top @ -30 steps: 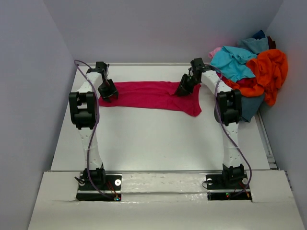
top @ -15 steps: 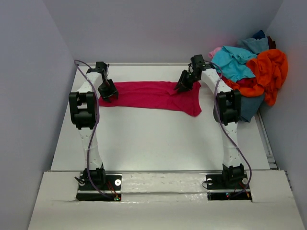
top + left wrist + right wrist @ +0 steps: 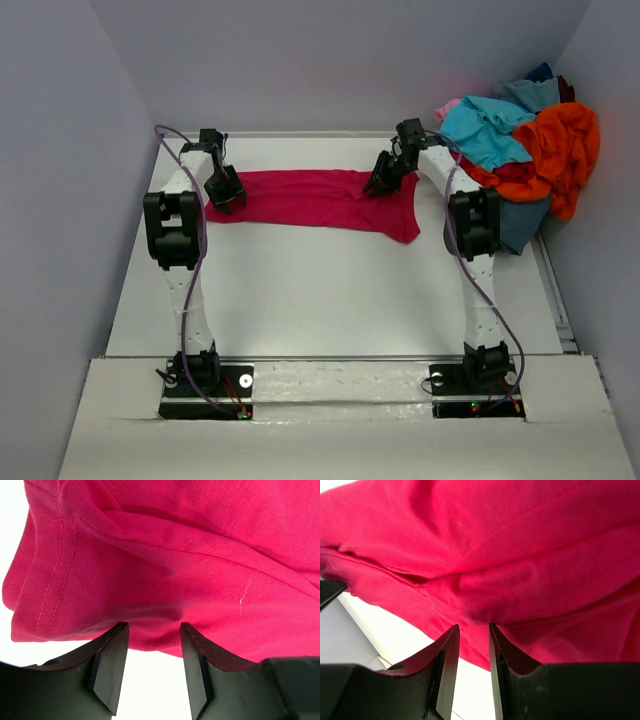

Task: Fold and stack the t-shirts
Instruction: Fold the tshirt

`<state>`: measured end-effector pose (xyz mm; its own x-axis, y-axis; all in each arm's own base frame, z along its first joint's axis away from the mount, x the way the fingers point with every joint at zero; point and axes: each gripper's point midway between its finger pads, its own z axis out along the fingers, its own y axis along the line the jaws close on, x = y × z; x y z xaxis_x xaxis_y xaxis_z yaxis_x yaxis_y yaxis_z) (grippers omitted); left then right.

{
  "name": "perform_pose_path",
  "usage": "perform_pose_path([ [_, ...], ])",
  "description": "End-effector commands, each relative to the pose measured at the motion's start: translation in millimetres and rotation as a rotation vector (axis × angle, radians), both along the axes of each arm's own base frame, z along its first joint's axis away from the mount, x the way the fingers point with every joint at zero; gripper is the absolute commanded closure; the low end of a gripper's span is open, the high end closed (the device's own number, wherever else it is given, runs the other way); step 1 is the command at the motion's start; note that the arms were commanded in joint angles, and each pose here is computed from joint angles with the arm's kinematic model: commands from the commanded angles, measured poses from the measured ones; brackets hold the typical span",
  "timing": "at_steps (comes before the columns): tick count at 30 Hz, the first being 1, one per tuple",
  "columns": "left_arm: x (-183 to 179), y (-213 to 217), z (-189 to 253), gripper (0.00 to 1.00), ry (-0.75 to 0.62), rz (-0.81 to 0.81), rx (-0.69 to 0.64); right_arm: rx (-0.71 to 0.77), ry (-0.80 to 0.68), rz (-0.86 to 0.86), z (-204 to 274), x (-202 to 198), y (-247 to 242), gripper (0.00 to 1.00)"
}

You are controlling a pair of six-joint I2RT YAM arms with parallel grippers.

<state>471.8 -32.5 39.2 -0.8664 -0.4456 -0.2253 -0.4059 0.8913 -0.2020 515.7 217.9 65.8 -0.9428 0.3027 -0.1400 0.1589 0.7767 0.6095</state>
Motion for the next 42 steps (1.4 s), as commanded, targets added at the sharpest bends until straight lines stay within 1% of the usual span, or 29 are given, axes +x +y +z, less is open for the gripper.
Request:
perform_pose_path([
  [1,-4.1,2.7,13.0,0.43,-0.009,-0.010,0.009,-0.002,-0.081,0.031,39.5,-6.8,2.5,0.64],
  [7,-4.6,2.4,11.8,0.43,-0.008,-0.010,0.007,-0.004,-0.047,0.052,30.2,-24.4,4.6,0.64],
  [12,-5.6,2.7,9.8,0.43,-0.003,-0.012,0.009,-0.001,-0.038,0.058,23.3,-31.1,9.2,0.65],
  [14,-5.2,2.2,10.3,0.43,-0.005,-0.012,0.006,-0.003,-0.025,0.060,15.7,-31.7,9.3,0.70],
  [15,-4.8,2.3,10.8,0.43,-0.007,-0.014,0.007,-0.006,-0.027,0.060,13.0,-30.4,9.1,0.76],
  [16,-5.2,2.8,10.6,0.43,-0.005,-0.013,0.010,-0.010,-0.016,0.059,6.7,-30.7,8.8,0.78],
  [18,-5.1,3.1,11.7,0.43,-0.005,-0.014,0.012,-0.015,-0.012,0.057,1.9,-28.6,8.6,0.82],
  [21,-4.2,2.8,12.7,0.43,-0.008,-0.013,0.010,-0.022,-0.008,0.056,-1.8,-23.2,9.0,0.85],
  [26,-4.9,2.6,10.9,0.43,-0.004,-0.015,0.009,-0.028,-0.021,0.053,2.0,-13.6,9.9,0.85],
  [27,-4.9,2.8,10.2,0.43,-0.002,-0.014,0.010,-0.038,-0.001,0.052,-5.4,-14.5,9.0,0.86],
  [30,-4.7,2.3,10.0,0.43,-0.002,-0.015,0.007,-0.037,-0.014,0.054,-3.1,-8.4,10.2,0.85],
  [35,-3.7,2.6,11.6,0.43,-0.005,-0.015,0.009,-0.040,0.013,0.054,-16.5,-8.1,10.7,0.86],
  [42,-4.5,2.4,8.8,0.43,0.001,-0.017,0.007,-0.058,-0.017,0.047,-17.7,-1.7,8.4,0.86],
])
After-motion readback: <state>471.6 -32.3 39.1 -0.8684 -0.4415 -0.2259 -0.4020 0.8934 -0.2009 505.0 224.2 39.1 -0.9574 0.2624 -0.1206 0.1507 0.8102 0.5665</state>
